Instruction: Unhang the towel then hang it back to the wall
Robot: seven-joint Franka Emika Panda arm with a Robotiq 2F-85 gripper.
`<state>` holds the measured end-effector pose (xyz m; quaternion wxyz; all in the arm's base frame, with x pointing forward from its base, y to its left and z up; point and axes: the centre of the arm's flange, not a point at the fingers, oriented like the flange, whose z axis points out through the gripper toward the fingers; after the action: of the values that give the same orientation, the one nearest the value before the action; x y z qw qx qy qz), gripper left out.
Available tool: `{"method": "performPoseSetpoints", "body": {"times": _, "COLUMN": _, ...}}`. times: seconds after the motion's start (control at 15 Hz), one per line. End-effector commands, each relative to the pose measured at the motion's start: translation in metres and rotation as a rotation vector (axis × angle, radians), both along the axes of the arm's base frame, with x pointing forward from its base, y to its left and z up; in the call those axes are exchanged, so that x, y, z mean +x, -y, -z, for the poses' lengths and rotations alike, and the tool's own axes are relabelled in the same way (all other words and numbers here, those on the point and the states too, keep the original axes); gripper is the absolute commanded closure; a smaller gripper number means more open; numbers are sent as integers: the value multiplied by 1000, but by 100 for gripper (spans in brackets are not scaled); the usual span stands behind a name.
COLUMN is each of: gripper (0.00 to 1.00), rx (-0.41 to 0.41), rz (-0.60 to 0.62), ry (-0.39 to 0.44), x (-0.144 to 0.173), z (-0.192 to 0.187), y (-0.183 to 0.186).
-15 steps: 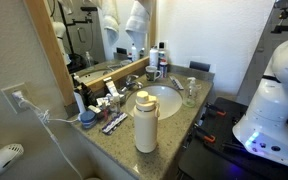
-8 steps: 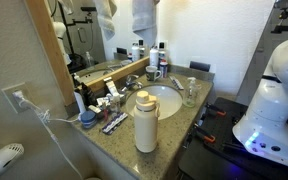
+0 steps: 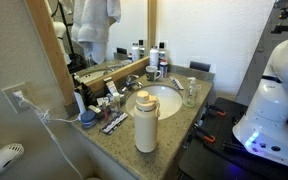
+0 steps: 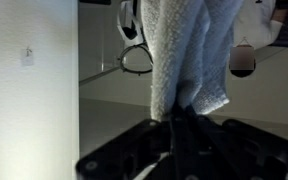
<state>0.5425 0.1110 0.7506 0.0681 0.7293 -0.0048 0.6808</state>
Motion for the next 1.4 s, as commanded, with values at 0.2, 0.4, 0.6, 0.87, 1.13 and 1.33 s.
{"method": "performPoseSetpoints", "body": {"times": 0.2, "gripper": 99, "rx": -21, "rz": -90, "ry": 47, "x": 6, "z": -5, "y": 4}}
{"method": "performPoseSetpoints", "body": {"times": 0.4, "gripper": 99, "rx": -20, "rz": -46, "ry": 61, "x": 13, "z": -1, "y": 14}}
{"method": "performPoseSetpoints", "body": {"times": 0.6, "gripper": 99, "rx": -25, "rz": 29, "ry": 69, "x": 25, "z": 9, "y": 39}}
{"method": "performPoseSetpoints", "body": {"times": 0.87, "gripper": 99, "rx": -32, "rz": 117, "ry": 52, "x": 41, "z": 26, "y": 73}}
{"method": "performPoseSetpoints", "body": {"times": 1.13, "gripper": 99, "rx": -39, "rz": 106, "ry": 19, "x": 49, "z": 48, "y": 71}}
{"method": "performPoseSetpoints", "body": {"times": 1.33, "gripper": 99, "rx": -51, "rz": 66, "ry": -13, "x": 54, "z": 63, "y": 52}}
